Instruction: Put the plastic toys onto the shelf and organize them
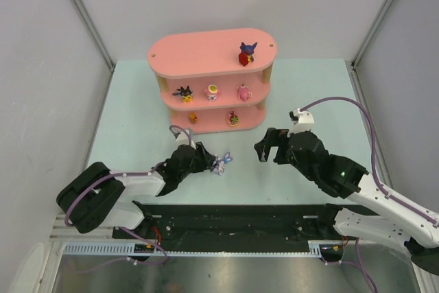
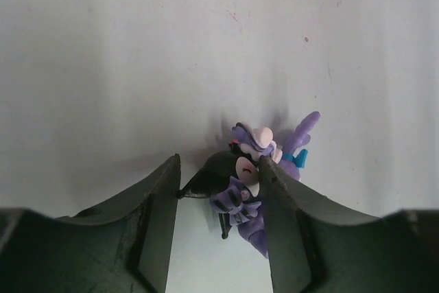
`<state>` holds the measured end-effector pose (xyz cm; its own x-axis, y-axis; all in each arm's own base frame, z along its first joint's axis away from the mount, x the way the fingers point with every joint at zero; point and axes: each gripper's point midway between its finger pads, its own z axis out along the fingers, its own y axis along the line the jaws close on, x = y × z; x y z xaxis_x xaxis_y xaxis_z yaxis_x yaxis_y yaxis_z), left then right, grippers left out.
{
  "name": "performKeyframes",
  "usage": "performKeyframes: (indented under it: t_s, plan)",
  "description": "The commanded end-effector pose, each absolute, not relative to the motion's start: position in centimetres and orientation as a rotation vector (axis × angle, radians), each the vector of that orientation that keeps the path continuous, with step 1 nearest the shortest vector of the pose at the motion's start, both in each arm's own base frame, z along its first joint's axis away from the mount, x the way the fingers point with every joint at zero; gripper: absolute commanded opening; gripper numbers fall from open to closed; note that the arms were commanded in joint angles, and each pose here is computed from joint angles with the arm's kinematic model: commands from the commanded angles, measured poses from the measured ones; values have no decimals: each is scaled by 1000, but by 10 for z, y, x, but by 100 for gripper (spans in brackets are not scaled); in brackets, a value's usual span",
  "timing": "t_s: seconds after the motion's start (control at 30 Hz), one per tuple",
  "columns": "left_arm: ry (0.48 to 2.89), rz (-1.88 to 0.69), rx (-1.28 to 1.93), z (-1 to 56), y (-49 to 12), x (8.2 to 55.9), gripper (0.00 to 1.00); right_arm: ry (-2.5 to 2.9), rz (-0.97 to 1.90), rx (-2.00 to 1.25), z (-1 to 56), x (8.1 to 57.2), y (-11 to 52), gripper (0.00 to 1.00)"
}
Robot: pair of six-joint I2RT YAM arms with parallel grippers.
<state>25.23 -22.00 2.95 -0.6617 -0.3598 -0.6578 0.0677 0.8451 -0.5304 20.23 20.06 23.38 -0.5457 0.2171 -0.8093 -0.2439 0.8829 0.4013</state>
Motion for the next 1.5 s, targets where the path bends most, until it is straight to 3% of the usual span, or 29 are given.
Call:
performKeyframes:
  t_s: [0.0, 0.13, 0.5, 0.8, 1.07, 1.3, 1.47]
  plan:
    - [2222, -721, -198, 25, -218, 238, 50, 2041, 625, -6, 238, 205, 204, 100]
    - [2173, -752, -181, 39, -215, 234, 42, 2049, 632, -16, 235, 207, 207, 100]
    - [2032, -725, -60, 104, -203, 235, 32, 2080, 658, -60, 224, 209, 222, 100]
    - [1916, -898, 158, 148, -225, 216, 32, 2083, 802, -205, 221, 198, 248, 100]
    - [1832, -1101, 576, 184, -266, 182, 32, 1986, 1067, -591, 234, 163, 284, 100]
    - [1730, -1125, 722, 219, -268, 167, 32, 1918, 1069, -774, 236, 149, 276, 83]
    - [1764, -1113, 817, 224, -269, 159, 30, 1901, 1095, -842, 237, 143, 277, 81]
